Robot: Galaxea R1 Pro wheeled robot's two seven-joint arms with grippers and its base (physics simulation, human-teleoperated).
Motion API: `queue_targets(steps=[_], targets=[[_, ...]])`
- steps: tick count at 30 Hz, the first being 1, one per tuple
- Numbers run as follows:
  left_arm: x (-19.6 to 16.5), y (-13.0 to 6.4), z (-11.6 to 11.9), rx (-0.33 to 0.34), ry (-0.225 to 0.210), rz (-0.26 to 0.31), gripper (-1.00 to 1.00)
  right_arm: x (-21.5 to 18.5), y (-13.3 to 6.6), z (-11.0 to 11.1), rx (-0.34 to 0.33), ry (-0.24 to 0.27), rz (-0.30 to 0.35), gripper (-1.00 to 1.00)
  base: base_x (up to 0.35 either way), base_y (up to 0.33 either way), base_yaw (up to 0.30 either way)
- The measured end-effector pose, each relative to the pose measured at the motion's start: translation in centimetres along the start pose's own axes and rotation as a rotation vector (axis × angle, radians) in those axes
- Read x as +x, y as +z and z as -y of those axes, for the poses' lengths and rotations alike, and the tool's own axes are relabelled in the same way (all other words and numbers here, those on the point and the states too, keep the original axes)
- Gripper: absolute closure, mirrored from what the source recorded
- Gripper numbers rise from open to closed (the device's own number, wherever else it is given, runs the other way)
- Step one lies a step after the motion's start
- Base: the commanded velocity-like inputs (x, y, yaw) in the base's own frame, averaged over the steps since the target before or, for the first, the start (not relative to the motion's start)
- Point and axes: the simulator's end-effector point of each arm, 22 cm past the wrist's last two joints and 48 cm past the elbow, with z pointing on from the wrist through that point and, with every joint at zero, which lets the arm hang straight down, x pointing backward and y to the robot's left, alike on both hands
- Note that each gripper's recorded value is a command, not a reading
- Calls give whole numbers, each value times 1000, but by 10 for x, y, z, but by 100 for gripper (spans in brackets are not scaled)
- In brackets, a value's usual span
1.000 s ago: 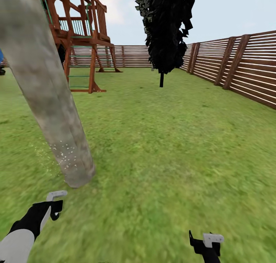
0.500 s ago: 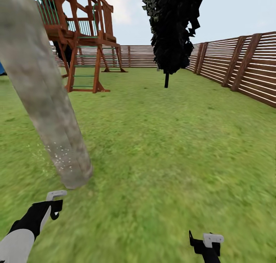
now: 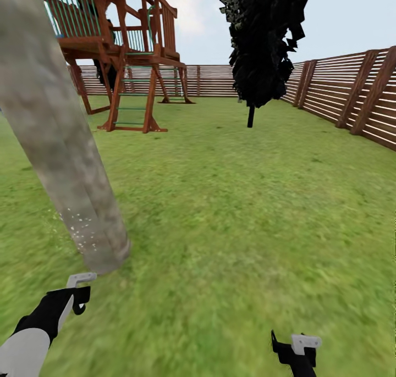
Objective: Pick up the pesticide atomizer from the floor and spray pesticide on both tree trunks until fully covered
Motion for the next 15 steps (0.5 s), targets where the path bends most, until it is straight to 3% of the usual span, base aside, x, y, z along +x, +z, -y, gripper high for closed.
queue_targets(steps=[7, 15], targets=[[0, 0, 0, 0, 0, 0, 100, 0, 0, -1, -2, -1, 0, -100, 124, -252, 24], [0, 0, 0, 0, 0, -1, 100, 0, 0, -1, -2, -1, 0, -100, 142, -250, 266]])
